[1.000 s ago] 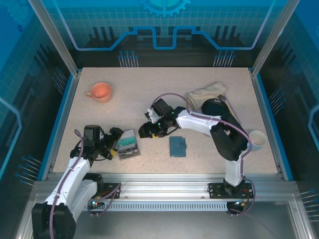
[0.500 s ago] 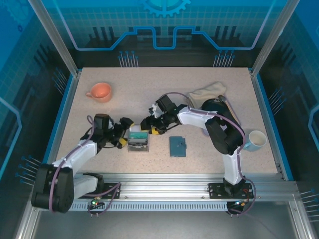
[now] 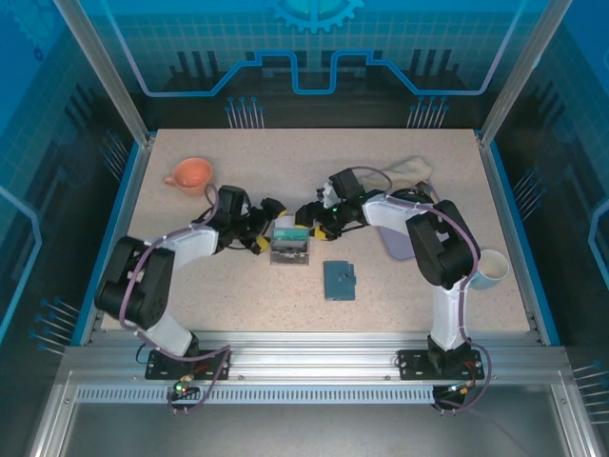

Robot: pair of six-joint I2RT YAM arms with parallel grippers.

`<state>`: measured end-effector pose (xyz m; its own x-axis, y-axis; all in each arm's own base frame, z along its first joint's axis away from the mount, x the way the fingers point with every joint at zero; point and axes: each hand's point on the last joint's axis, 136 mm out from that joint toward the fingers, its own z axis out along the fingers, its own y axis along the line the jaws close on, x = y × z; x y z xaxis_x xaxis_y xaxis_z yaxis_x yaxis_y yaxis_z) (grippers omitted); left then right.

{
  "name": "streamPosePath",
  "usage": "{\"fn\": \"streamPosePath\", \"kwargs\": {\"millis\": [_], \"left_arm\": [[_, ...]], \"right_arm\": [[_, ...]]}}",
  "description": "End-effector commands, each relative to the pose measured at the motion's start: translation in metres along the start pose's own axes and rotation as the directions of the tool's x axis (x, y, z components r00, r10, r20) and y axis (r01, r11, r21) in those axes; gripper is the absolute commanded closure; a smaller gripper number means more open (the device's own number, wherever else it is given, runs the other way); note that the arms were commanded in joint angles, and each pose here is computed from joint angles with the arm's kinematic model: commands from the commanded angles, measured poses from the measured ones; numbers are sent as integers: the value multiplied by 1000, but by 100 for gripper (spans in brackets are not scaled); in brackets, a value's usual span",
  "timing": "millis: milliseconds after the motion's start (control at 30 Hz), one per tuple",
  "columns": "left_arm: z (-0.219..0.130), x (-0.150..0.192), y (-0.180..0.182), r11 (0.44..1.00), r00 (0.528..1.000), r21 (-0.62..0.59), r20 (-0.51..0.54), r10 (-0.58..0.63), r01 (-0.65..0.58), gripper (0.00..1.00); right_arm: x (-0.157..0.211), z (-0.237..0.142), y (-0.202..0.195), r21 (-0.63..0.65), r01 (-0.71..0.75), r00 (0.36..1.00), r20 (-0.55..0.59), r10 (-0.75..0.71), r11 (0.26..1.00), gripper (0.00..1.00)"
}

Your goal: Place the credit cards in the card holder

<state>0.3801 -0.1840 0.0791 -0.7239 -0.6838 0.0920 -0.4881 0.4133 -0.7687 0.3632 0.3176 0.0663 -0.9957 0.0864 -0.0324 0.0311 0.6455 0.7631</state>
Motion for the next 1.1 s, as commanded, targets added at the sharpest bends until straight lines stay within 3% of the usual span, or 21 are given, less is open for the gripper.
{"fn": "streamPosePath", "kwargs": {"millis": [0, 267, 433, 633, 767, 1067], "left_arm": [[21, 10, -61, 983, 990, 151, -76, 116, -104, 1], [80, 27, -88, 978, 965, 158, -201, 168, -138, 1], [89, 34, -98, 973, 954, 150, -216, 205, -175, 1], [61, 21, -104, 959, 950, 61, -130, 284, -278, 1], [28, 8, -92, 947, 948, -55, -26, 317, -318, 1], [-39, -4, -33, 945, 942, -195, 161, 294, -262, 1]], "right_arm": [[12, -11, 15, -63, 15, 1000, -20, -17, 998, 30], [16, -40, -22, -30, -53, 998, 40, 54, 998, 29], [22, -58, -35, 16, -52, 996, 70, 51, 999, 28], [26, -98, -56, 252, 2, 990, 137, -38, 968, 26], [17, -123, -50, 423, 144, 966, 135, -220, 895, 30], [17, -85, -3, 514, 526, 827, -124, -548, 678, 52]]}}
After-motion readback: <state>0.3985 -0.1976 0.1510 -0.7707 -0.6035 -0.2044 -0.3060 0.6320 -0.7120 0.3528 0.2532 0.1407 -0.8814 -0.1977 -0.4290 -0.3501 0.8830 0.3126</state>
